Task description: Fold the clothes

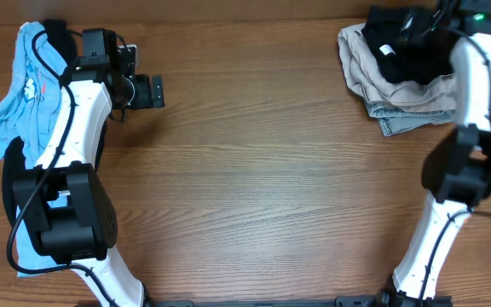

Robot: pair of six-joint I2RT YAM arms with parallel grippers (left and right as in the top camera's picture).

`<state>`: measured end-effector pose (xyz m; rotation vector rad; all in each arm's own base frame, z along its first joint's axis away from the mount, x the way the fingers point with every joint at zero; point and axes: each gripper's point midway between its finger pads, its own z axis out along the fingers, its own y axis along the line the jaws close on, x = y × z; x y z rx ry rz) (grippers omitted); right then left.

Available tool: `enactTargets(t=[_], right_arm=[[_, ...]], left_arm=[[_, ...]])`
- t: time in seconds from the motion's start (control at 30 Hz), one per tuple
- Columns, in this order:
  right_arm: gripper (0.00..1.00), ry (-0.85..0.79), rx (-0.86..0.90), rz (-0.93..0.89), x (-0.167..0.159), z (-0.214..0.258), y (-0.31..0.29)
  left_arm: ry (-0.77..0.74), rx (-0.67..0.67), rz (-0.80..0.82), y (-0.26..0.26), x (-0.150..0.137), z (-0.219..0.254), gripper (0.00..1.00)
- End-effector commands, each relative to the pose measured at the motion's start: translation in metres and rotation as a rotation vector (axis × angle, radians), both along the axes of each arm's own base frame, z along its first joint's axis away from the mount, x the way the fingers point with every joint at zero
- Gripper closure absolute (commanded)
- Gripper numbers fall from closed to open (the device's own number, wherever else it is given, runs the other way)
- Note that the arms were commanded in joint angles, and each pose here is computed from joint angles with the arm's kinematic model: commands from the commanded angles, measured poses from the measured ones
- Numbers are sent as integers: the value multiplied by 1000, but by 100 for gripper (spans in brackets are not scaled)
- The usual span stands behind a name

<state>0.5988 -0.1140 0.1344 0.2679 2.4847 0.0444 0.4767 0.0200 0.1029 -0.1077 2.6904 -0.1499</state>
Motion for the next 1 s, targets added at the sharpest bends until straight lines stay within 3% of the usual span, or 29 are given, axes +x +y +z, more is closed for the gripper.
enactTargets(t=[0.0, 0.17, 0.37, 0.57, 0.7, 0.8, 0.97], right_arm=[[0, 156, 129, 61, -7, -86, 28], [0, 322, 182, 74, -29, -155, 49], [0, 290, 193, 44, -24, -125, 47], [0, 115, 156, 40, -17, -1, 37], [0, -68, 117, 52, -36, 123, 41], [0, -253, 90, 54, -90, 241, 53], [0, -427, 58, 71, -191, 345, 75]], left_arm=[[-16, 0, 14, 3, 3, 6, 0], [-16, 0, 14, 3, 3, 6, 0], [-16, 0, 14, 3, 3, 6, 0], [-16, 0, 14, 3, 3, 6, 0], [-16, 0, 14, 3, 3, 6, 0], [-16, 0, 14, 3, 3, 6, 0], [-16, 0, 14, 3, 3, 6, 0]])
